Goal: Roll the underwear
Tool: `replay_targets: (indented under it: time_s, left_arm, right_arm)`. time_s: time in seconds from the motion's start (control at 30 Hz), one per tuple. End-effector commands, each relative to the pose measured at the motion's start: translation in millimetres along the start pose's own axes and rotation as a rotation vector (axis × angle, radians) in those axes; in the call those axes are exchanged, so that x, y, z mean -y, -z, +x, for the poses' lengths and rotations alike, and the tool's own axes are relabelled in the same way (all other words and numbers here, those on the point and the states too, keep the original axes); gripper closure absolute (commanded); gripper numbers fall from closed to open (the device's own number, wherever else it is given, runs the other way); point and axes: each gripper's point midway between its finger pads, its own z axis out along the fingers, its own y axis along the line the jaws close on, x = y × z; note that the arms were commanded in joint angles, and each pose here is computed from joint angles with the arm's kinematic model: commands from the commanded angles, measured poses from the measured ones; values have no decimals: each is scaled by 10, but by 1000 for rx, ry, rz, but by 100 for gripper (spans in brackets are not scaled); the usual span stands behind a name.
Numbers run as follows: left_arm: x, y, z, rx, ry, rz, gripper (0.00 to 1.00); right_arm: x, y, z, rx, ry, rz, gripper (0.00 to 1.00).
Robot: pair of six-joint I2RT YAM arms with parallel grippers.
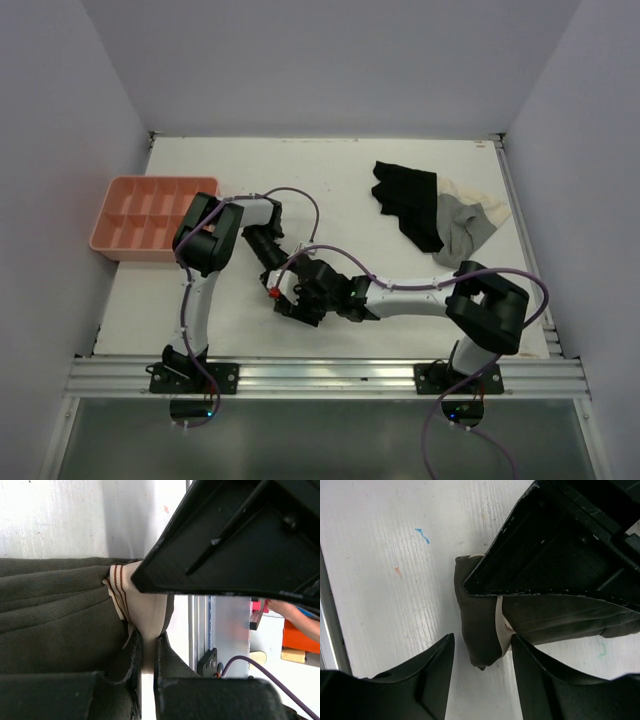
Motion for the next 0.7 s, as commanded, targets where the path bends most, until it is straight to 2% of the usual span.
replay_targets:
  time_s: [0.0, 0.2, 0.27, 0.3, 0.43, 0.47, 0.5, 0.53, 0.57, 0.67]
  left_arm:
    - [-603, -32, 274, -135, -126, -132, 99]
    - [-613, -41, 275, -132, -125, -130, 98]
    - [-614, -39, 271, -132, -125, -131, 98]
    - [-611, -32, 262, -127, -128, -132, 98]
    - [-621, 46, 139, -61, -151, -162, 92]
    - [-642, 74, 100, -41, -165, -181, 84]
    - [-636, 145, 49, -8, -175, -204, 81]
    - [-637, 183, 21, 7, -178, -216, 81]
    - [-635, 224, -17, 21, -183, -224, 80]
    - [-600, 369, -113, 82, -185, -237, 74]
  right_arm:
    - [68, -72, -409, 117, 46, 14, 47]
    - [90, -18, -452, 136, 54, 29, 44]
    - [71, -51, -455, 131, 57, 12, 48]
    - [21, -92, -424, 119, 59, -14, 51]
    - [-119, -341, -131, 42, 27, -79, 78]
    - [-143, -375, -63, 25, 22, -88, 83]
    - [-182, -409, -14, 15, 14, -106, 87]
    - [-218, -462, 86, -10, 0, -119, 96]
    - [-247, -472, 135, -20, -6, -131, 100]
    - [-293, -485, 246, -35, -25, -151, 100]
